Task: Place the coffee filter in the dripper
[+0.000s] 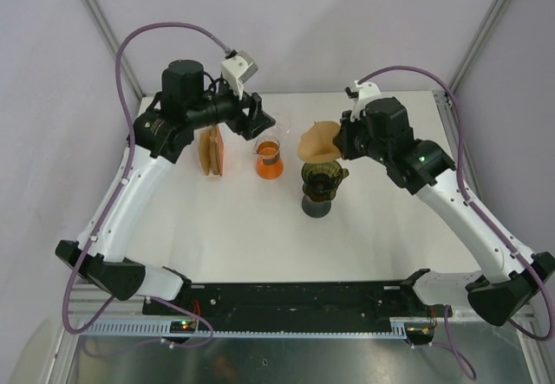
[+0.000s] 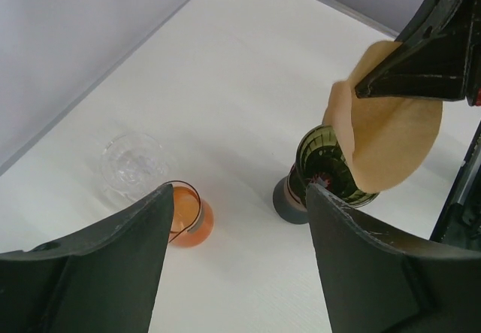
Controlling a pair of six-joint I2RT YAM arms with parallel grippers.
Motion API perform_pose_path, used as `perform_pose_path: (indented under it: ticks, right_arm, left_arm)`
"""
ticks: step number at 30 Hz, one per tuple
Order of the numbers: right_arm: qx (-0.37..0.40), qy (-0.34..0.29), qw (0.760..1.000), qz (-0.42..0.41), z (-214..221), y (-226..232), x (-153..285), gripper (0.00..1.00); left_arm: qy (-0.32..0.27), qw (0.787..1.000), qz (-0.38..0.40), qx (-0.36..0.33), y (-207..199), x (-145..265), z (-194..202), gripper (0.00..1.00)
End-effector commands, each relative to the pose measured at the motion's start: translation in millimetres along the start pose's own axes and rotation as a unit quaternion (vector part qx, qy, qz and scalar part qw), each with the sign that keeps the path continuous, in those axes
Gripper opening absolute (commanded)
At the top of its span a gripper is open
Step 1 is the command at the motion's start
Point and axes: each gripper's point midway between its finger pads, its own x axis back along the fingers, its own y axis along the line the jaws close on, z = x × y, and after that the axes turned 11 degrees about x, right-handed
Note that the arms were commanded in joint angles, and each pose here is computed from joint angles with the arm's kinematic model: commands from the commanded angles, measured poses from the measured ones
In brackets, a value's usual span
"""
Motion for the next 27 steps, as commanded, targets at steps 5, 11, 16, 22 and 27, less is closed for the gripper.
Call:
perform_pose_path:
  ticks: [5, 11, 16, 22, 27]
  right_arm:
    - [-0.014, 0.097, 0.992, -0.077, 40, 26, -17, 0.00]
    - [-0.014, 0.136, 0.988, -0.070, 61, 20, -29, 0.00]
    - [-0.007, 0.149, 0.986, -0.077, 73, 21, -37, 0.07]
    - [0.004, 0.142, 0.987, -0.075, 72, 19, -39, 0.34]
    - [0.013, 0.132, 0.989, -0.067, 67, 15, -36, 0.41]
  left_arm:
    - [0.021, 1.000, 0.000, 0.017, 7, -11, 19, 0.76]
    - [0.023, 1.000, -0.005, 0.013, 9, -10, 23, 0.76]
    - [0.027, 1.000, -0.003, 0.015, 9, -13, 25, 0.77]
    - [0.027, 1.000, -0.001, 0.014, 9, -13, 26, 0.77]
    - [0.027, 1.000, -0.001, 0.014, 9, -13, 26, 0.77]
